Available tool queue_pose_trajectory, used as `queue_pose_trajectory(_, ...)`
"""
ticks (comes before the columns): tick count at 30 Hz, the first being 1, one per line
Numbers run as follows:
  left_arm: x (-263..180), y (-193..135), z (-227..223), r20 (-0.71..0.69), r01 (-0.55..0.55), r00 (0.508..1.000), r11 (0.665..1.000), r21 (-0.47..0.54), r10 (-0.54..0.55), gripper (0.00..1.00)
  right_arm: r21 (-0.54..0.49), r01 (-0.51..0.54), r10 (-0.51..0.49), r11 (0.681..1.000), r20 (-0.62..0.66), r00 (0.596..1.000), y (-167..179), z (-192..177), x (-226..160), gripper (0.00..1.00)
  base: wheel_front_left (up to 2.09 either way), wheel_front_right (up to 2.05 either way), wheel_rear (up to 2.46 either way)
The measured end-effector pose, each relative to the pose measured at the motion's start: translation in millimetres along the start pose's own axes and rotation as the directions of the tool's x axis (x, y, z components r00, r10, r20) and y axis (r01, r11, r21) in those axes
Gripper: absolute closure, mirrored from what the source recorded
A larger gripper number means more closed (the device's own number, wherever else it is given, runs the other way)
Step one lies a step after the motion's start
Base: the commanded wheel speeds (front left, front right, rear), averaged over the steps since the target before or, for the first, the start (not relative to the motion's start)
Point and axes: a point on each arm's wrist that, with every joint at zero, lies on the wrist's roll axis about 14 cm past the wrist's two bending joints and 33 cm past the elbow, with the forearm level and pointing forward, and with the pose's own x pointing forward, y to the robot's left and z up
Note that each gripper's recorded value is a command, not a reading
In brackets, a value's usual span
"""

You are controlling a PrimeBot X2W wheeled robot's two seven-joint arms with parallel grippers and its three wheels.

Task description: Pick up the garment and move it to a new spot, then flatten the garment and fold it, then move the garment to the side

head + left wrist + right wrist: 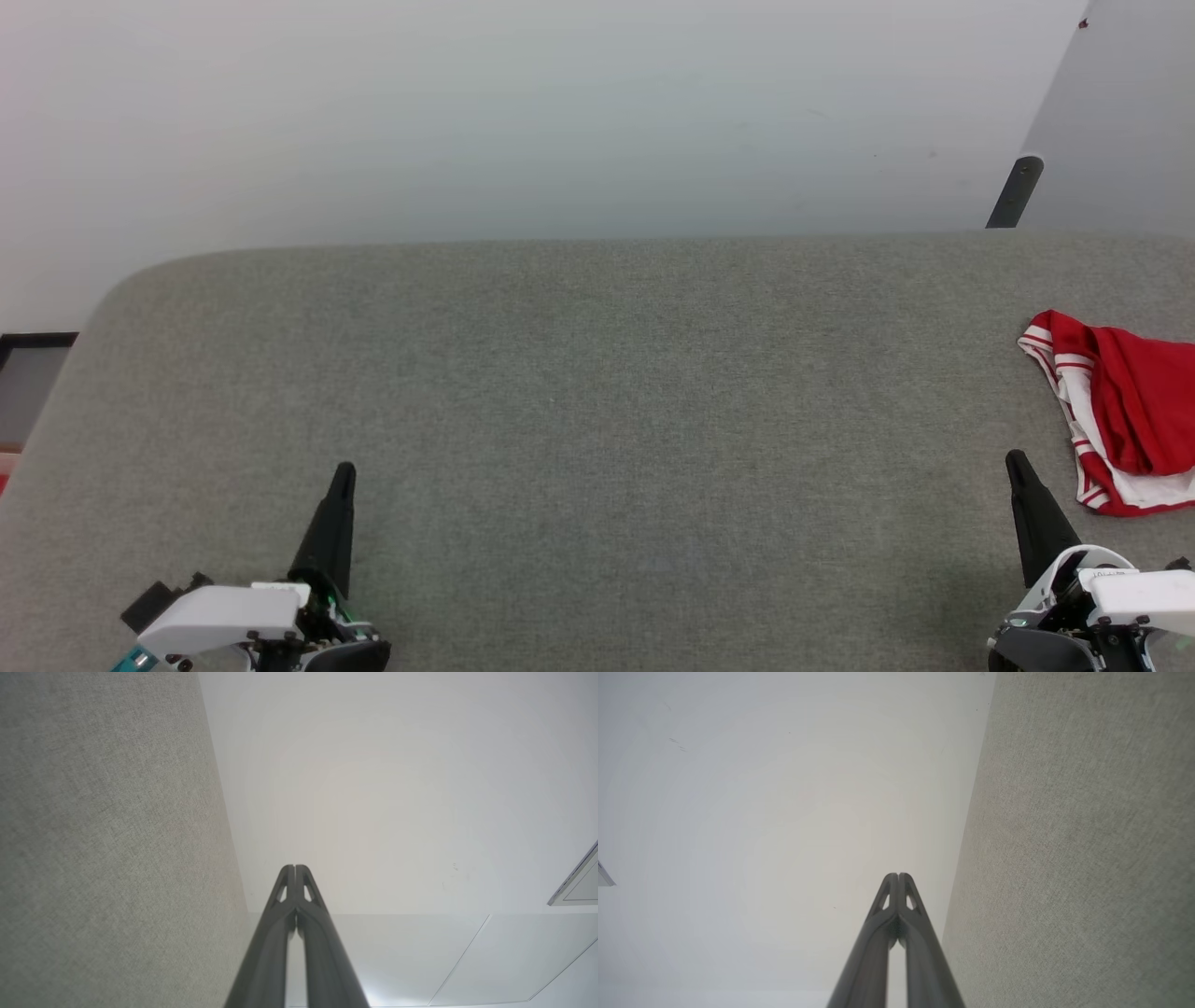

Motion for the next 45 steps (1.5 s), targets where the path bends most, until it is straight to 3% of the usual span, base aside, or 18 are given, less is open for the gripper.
queue_pose_trajectory(45,0.1,-0.1,-0.1,0.0,0.0,1.0,1.0,0.0,0.0,1.0,0.0,0.0,0.0,1.0,0.0,1.0,0.0,-0.1,0.0,1.0,0.0,0.0,0.0)
